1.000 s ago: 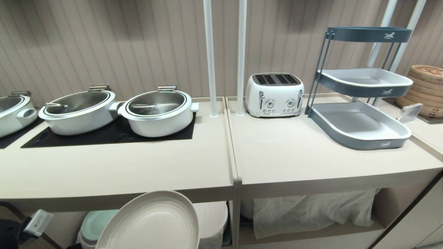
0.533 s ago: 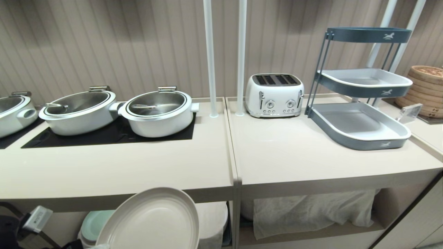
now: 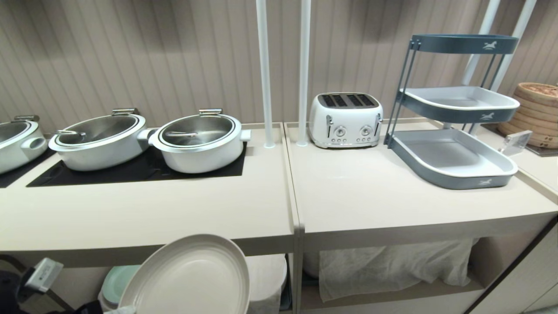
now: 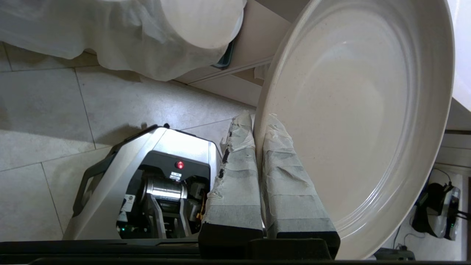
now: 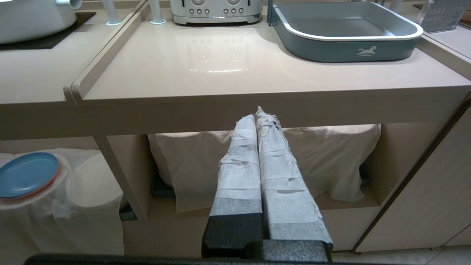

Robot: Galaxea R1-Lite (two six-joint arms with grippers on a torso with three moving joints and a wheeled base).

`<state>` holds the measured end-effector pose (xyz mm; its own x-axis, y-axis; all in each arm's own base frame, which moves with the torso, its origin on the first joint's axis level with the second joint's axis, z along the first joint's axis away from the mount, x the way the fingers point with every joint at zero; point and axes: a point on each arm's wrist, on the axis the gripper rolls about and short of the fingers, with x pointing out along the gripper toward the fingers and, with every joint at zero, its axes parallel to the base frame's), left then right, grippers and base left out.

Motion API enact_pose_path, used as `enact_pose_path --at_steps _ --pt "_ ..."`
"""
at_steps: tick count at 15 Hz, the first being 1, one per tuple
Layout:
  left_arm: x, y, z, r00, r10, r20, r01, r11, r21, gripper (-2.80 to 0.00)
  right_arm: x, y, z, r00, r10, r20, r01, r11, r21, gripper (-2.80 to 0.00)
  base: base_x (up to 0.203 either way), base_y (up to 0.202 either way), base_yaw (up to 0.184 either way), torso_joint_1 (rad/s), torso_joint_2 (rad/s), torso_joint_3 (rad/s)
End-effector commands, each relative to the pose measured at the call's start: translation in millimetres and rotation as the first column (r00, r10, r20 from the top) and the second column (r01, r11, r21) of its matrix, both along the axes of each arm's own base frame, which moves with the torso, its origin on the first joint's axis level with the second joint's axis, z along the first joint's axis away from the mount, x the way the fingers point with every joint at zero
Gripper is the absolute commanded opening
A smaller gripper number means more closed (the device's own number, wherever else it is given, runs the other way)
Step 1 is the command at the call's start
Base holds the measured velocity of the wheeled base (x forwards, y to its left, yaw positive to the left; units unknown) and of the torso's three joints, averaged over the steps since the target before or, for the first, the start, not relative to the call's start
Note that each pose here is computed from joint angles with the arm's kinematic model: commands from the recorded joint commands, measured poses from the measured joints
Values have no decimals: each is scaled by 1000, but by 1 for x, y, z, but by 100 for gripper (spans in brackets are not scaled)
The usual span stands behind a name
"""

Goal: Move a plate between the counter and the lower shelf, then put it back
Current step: Put the plate

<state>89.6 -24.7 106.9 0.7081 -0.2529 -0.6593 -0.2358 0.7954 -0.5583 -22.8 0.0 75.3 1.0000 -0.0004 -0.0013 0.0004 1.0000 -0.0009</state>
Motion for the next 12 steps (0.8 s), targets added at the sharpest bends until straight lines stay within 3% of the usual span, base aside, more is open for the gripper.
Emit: enact_pose_path --at_steps 1,12 --pt "-1 0 0 1000 5 2 -5 1000 -5 -280 0 0 0 1000 0 1 0 1000 -1 -280 0 0 0 0 0 0" --pt "-6 1 3 1000 -5 6 5 1000 -11 -280 0 0 0 1000 0 1 0 1000 -1 -280 0 0 0 0 0 0"
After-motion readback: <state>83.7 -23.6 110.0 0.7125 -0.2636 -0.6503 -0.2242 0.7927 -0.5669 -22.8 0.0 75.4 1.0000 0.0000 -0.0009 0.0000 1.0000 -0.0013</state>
